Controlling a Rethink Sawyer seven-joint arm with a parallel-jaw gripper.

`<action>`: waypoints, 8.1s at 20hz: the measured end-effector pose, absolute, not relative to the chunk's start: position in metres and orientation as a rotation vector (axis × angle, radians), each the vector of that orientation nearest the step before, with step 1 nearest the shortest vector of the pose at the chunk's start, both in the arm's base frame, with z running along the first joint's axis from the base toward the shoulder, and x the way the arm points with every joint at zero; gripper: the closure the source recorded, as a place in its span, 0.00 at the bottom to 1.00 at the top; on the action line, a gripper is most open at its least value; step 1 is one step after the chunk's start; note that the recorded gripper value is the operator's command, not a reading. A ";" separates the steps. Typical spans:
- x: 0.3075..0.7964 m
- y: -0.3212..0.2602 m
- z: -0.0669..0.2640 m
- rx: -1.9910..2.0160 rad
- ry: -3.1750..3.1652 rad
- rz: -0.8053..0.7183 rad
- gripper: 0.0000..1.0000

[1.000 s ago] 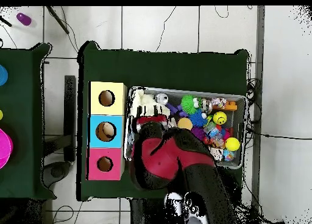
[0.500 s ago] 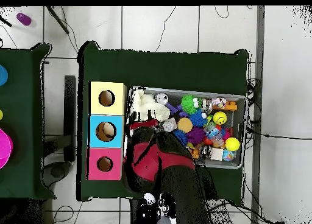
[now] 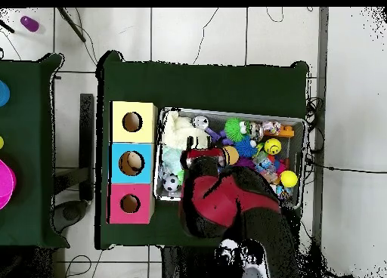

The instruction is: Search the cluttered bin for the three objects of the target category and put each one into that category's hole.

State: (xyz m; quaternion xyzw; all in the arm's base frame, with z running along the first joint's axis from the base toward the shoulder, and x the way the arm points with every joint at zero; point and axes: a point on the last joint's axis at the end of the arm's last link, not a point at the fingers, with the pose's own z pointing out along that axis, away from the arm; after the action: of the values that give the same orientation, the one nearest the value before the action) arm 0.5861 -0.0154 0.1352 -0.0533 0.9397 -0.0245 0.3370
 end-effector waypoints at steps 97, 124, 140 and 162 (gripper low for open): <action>0.592 -0.047 0.138 -0.056 2.429 -0.037 0.00; 0.587 -0.050 0.129 -0.058 2.449 -0.069 0.00; 0.584 -0.073 0.130 -0.011 2.450 -0.090 0.00; 0.586 -0.084 0.132 0.013 2.443 -0.088 0.00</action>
State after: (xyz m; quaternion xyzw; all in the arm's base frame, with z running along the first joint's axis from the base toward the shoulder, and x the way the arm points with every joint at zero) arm 0.5856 -0.0842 0.1319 0.0051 0.9393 -0.0336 0.3414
